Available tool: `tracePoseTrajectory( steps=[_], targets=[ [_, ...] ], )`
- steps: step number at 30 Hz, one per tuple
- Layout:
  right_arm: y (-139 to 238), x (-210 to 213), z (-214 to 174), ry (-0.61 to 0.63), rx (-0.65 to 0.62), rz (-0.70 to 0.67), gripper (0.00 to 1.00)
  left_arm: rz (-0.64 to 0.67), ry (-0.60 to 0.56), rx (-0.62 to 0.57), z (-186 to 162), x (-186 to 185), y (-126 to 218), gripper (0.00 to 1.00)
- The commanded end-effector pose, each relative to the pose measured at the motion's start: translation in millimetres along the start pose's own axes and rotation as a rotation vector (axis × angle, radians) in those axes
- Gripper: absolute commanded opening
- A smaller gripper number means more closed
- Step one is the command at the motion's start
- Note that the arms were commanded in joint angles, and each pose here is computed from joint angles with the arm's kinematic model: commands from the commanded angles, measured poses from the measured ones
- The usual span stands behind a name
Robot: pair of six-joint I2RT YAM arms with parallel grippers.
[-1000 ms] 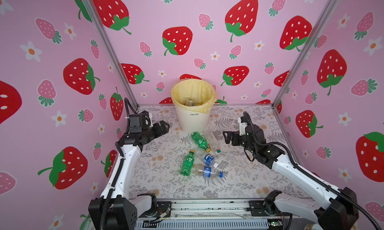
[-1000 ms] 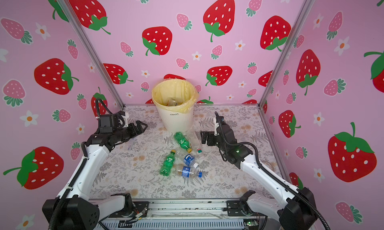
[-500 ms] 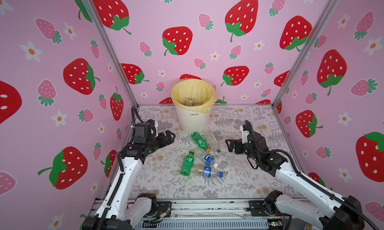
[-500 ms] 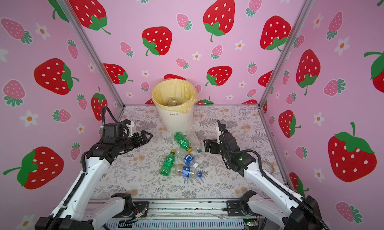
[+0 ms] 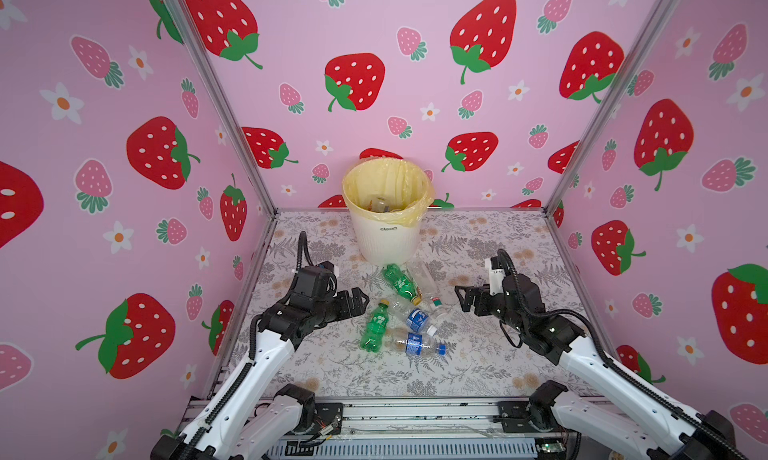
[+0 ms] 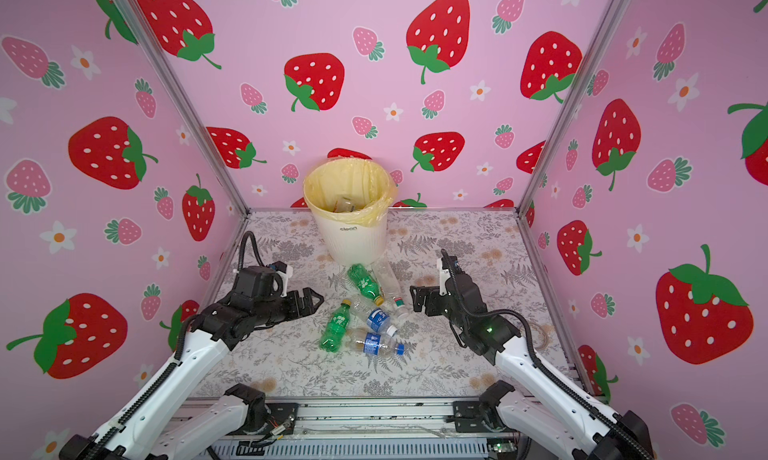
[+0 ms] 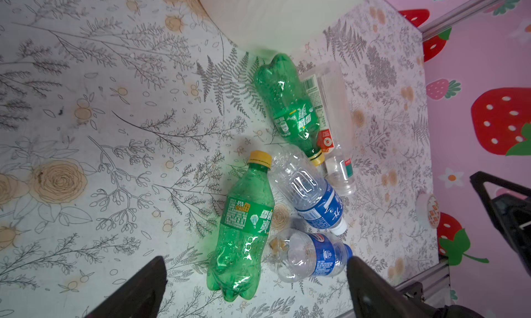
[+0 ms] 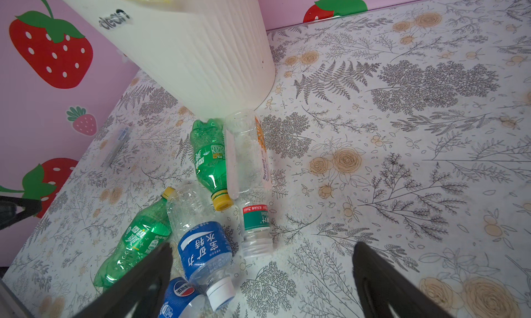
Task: Throw the plastic bottles in the bin
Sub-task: 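Draw the right gripper back toward the pile while the left reaches toward the green bottle, then lower the left gripper onto the green yellow-capped soda bottle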
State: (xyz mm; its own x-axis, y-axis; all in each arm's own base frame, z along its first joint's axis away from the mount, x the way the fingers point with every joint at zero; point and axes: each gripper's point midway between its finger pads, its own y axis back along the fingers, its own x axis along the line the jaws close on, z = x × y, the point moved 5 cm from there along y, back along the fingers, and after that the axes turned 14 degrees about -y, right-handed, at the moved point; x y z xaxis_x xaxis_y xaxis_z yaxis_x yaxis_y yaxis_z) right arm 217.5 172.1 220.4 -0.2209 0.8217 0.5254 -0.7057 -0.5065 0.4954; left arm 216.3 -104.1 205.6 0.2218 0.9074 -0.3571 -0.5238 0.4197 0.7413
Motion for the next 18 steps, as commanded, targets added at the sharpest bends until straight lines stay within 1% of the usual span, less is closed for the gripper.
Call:
tracePoseTrajectory(
  steps=[1,3,8,18],
  targets=[
    [1.1,-3.6,-9.8,-0.015,0.041,0.001,0.99,0.052,-0.008,0.014,-9.4,1.7,-4.5,0.99],
    [1.4,-5.5,-12.2,-0.021,0.049,-0.004,0.99,0.049,-0.029,0.036,-14.7,-1.6,-9.3,0.99],
    [3.6,-8.9,-16.5,-0.032,0.053,-0.005,0.99,0.101,-0.093,0.079,-23.3,-3.9,-17.6,0.99],
    [3.6,-17.6,-25.6,-0.043,0.062,-0.025,0.99,0.113,-0.213,0.174,-44.0,-21.2,-41.4,0.99]
  ],
)
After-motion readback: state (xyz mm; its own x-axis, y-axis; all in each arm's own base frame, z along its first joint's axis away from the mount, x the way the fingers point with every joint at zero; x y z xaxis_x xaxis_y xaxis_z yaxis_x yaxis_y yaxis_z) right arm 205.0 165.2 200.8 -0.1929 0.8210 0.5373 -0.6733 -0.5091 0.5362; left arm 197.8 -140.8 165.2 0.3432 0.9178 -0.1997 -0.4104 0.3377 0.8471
